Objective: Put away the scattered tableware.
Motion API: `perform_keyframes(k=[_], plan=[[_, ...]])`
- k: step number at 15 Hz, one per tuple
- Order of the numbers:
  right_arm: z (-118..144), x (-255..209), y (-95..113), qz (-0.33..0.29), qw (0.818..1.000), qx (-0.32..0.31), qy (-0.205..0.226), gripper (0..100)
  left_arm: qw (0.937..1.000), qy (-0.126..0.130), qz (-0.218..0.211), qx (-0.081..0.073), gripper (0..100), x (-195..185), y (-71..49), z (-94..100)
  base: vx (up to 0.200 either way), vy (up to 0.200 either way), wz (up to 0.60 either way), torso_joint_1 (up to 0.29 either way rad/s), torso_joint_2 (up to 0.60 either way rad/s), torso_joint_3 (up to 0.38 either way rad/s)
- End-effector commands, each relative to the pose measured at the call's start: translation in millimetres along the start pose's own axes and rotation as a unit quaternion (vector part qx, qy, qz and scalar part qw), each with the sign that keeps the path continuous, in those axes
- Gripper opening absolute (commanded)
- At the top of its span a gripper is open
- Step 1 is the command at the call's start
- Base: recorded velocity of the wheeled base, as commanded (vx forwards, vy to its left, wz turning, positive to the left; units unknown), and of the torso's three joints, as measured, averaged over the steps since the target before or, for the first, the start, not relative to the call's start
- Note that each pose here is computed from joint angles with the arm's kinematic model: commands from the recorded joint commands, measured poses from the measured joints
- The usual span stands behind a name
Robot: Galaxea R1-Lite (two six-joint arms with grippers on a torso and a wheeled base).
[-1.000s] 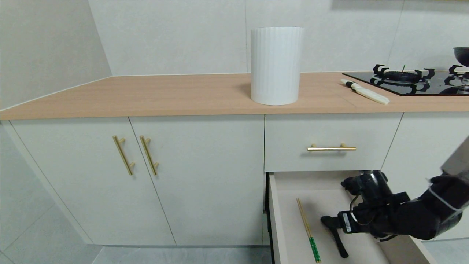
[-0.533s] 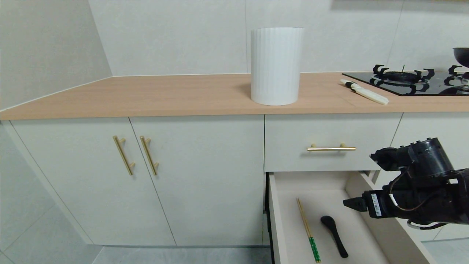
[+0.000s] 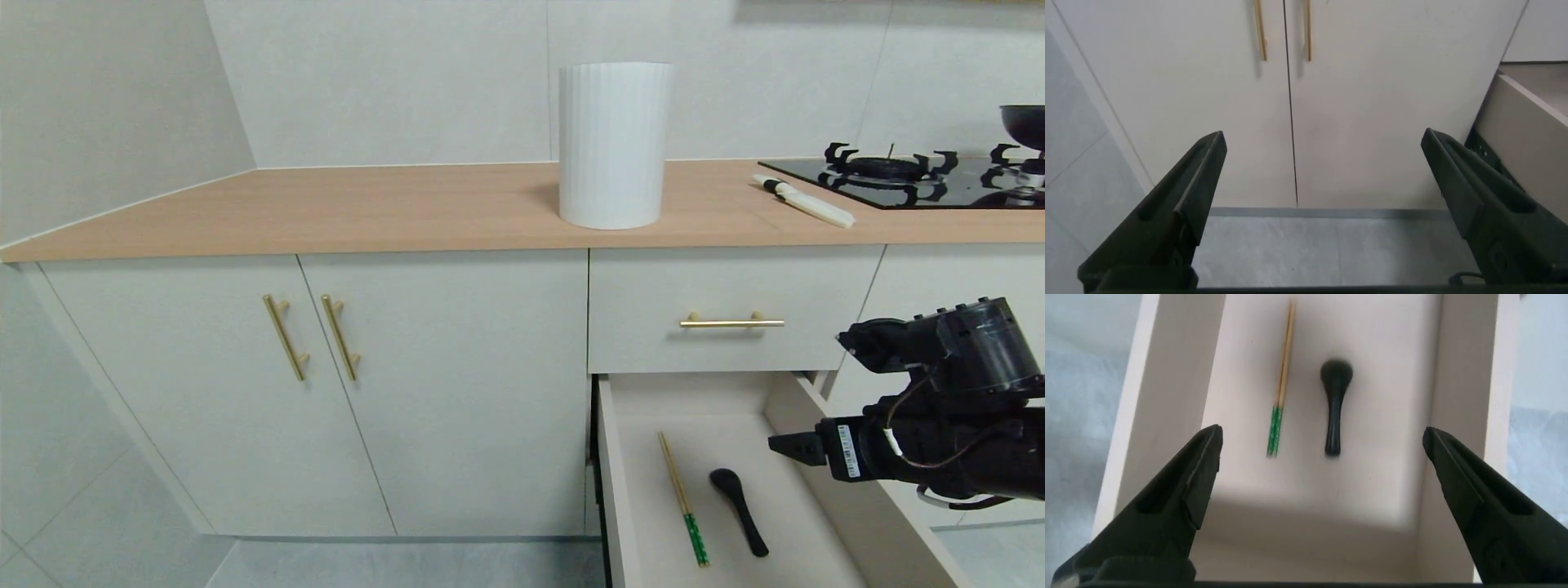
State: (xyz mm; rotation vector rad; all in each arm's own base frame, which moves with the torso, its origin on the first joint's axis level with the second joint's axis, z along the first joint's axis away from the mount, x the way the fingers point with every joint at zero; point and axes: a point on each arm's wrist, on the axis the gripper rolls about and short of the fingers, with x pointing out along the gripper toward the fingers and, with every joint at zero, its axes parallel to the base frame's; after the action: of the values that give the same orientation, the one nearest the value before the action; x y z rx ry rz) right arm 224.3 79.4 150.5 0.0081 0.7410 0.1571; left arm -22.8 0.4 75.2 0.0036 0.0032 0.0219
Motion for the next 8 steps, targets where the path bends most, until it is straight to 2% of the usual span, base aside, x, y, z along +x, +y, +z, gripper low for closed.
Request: perform_keyframes(k=[1,5,8], plan=[[0.6,-1.7,0.3,0.001,1.000,0.000,-0.004,100,1.0000,0.000,0.000,0.000,100,0.0,0.0,0.0,-0.200,0.000,0.00,-0.002,0.01,0.012],[0.1,-1.6,0.3,0.001,1.000,0.000,-0.003,100,1.0000,0.000,0.001,0.000,100,0.0,0.0,0.0,-0.200,0.000,0.00,0.001,0.00,0.004],[0.4,-1.3,0.4,0.001,1.000,0.000,-0.003,100,1.0000,0.000,0.000,0.000,100,0.0,0.0,0.0,0.000,0.000,0.00,0.000,0.00,0.000]])
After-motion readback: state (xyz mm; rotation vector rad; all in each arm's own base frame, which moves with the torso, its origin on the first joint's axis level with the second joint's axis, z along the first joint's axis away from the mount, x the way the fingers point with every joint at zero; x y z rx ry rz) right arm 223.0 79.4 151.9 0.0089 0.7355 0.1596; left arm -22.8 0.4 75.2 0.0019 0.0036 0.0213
